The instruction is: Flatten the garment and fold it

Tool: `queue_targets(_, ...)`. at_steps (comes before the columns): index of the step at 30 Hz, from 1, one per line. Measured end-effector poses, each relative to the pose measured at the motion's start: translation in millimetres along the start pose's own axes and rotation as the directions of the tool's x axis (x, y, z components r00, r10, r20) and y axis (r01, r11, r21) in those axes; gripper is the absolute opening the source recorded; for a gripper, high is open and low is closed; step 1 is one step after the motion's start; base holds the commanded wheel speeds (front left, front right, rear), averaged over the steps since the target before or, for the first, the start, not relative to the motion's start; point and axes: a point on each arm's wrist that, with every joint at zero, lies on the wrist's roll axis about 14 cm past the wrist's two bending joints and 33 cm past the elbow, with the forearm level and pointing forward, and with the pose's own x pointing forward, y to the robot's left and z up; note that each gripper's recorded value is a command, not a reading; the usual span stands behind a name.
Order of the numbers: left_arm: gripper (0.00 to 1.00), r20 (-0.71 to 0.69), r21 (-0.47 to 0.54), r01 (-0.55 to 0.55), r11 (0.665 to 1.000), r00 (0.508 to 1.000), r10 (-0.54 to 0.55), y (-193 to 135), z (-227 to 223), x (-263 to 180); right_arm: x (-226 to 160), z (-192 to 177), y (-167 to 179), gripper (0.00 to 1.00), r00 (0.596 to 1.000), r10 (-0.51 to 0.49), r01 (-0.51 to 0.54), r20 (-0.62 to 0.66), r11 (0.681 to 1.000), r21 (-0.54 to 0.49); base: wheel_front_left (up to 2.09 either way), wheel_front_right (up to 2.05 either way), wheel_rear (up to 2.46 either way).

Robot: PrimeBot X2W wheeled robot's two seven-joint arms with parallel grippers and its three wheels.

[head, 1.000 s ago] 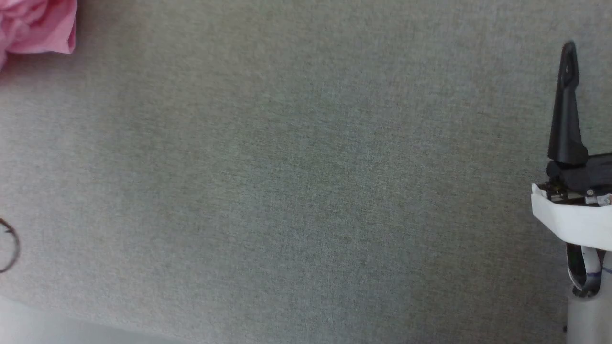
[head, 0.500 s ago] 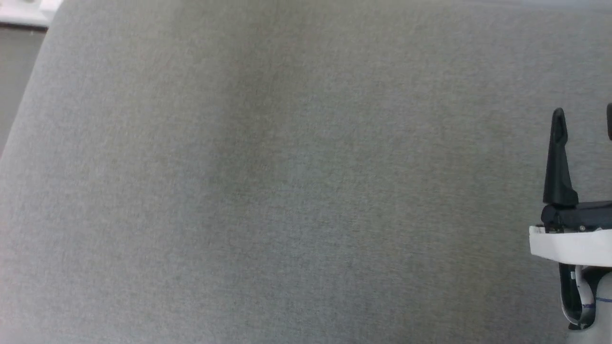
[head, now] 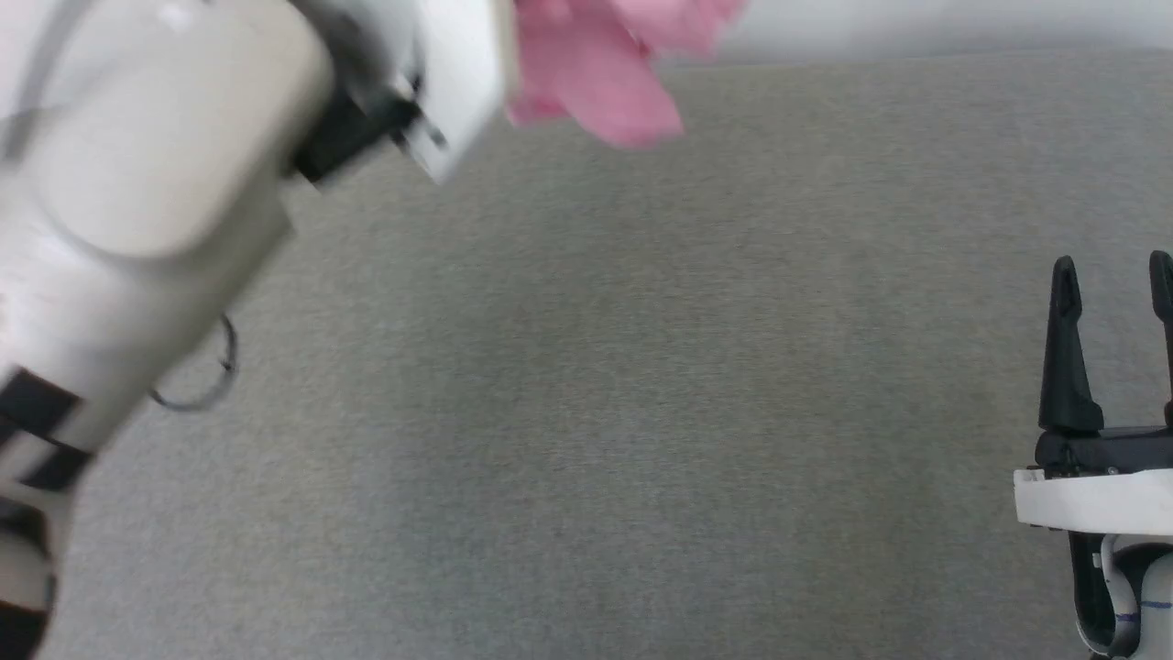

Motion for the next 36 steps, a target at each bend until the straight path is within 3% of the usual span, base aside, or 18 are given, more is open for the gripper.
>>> queue_targets(3,0.00,-0.002,-0.013,0.140,0.990,0.990,-0.140,-58,-10,19,-9,7,-15,1.00,0.999,-0.040,0.040,0.006,0.999,-0.019,0.00,0.00,0.00)
queue_targets(8,0.00,-0.039,-0.069,0.343,0.937,0.938,-0.346,-149,-42,33,-20,12,-32,1.00,0.996,-0.087,0.088,0.008,0.996,-0.031,0.00,0.00,0.00)
queue_targets(13,0.00,-0.119,-0.176,0.453,0.874,0.871,-0.476,-218,-88,27,-25,10,-38,1.00,0.994,-0.105,0.104,-0.004,0.994,-0.035,0.00,0.00,0.00)
queue_targets(19,0.00,-0.259,-0.269,0.540,0.798,0.757,-0.600,-293,-147,-18,-24,8,-36,1.00,0.995,-0.098,0.098,-0.010,0.995,-0.029,0.00,0.00,0.00)
queue_targets(21,0.00,-0.262,-0.257,0.542,0.800,0.758,-0.597,-295,-147,-22,-24,9,-33,1.00,0.996,-0.092,0.092,-0.008,0.995,-0.024,0.00,0.00,0.00)
queue_targets(22,0.65,-0.255,-0.255,0.538,0.803,0.764,-0.593,-294,-146,-23,-24,9,-33,1.00,0.996,-0.090,0.090,-0.006,0.996,-0.022,0.00,0.00,0.00)
queue_targets(23,1.00,-0.239,-0.252,0.533,0.808,0.775,-0.586,-292,-144,-24,-24,10,-32,1.00,0.996,-0.087,0.087,-0.004,0.996,-0.020,0.00,0.00,0.00)
queue_targets(29,1.00,-0.016,-0.261,0.453,0.853,0.881,-0.473,-262,-107,-19,-33,15,-24,1.00,0.998,-0.068,0.068,-0.001,0.998,-0.010,0.00,0.00,0.00)
queue_targets(33,1.00,0.178,-0.241,0.311,0.919,0.945,-0.273,-221,-67,-17,-37,20,-20,1.00,0.998,-0.056,0.056,0.010,0.998,-0.009,0.00,0.00,0.00)
queue_targets(36,1.00,0.295,-0.245,0.182,0.952,0.950,-0.105,-187,-45,-24,-37,23,-14,1.00,0.999,-0.038,0.038,0.017,0.999,-0.001,0.00,0.00,0.00)
